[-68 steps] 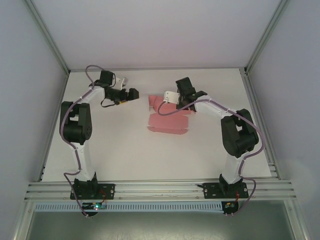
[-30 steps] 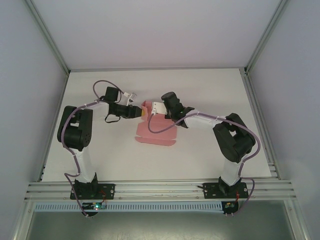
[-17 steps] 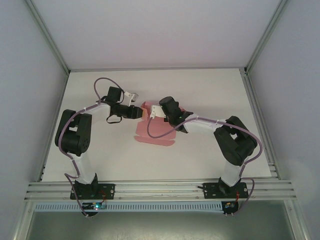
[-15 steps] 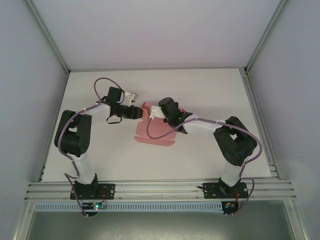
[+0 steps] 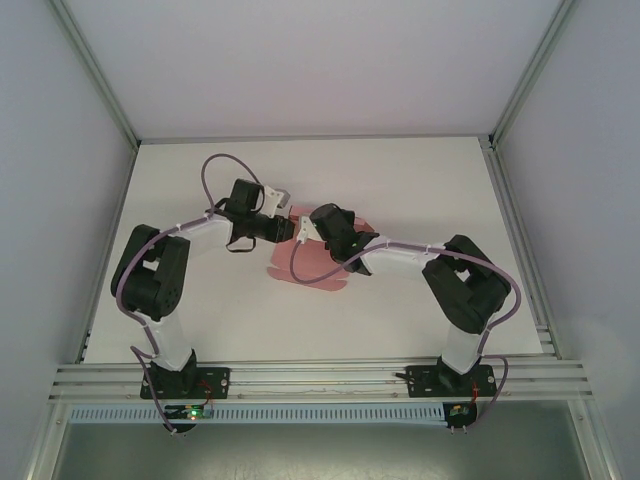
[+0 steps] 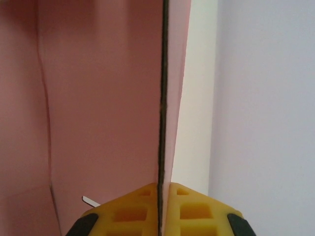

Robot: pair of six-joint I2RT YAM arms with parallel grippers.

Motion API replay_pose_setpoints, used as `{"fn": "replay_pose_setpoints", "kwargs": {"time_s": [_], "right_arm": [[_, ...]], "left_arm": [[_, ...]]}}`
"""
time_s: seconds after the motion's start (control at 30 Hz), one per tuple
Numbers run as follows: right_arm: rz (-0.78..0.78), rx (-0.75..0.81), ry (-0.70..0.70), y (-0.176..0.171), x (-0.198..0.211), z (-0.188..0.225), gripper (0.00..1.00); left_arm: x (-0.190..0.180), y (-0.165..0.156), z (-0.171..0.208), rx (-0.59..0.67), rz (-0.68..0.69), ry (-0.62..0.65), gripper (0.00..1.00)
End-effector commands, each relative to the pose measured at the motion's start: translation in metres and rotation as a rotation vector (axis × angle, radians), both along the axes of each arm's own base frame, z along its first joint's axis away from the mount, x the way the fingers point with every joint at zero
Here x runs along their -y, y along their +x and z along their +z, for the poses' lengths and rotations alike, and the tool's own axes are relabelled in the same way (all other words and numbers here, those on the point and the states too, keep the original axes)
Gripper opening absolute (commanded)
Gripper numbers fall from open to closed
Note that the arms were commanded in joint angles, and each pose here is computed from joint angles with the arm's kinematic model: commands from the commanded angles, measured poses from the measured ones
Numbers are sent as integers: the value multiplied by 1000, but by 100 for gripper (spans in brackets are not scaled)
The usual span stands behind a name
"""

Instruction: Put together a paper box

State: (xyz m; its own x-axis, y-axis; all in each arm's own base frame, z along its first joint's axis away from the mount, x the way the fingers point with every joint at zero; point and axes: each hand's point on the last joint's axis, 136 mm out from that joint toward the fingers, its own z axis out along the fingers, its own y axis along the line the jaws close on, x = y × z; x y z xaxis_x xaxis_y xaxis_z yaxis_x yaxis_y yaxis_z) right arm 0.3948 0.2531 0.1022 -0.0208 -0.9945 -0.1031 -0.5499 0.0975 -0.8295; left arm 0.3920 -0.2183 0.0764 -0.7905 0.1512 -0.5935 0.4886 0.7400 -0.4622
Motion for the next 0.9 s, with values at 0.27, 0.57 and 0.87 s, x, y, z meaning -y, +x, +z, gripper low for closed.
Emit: {"fn": "replay_pose_setpoints", "kwargs": {"time_s": [0.27,0.57,0.87], "right_arm": [[210,-455,-10,-75,-23,-56,0],[200,-242,-191,-41,5,-70,0],[120,-153,-188,-25,22,-61,0]], "left_arm": [[11,16,44,336,46,-80,41],[14,21,42,322,11,-76,41],[-3,-17,28,185,-92,-30,53]]}}
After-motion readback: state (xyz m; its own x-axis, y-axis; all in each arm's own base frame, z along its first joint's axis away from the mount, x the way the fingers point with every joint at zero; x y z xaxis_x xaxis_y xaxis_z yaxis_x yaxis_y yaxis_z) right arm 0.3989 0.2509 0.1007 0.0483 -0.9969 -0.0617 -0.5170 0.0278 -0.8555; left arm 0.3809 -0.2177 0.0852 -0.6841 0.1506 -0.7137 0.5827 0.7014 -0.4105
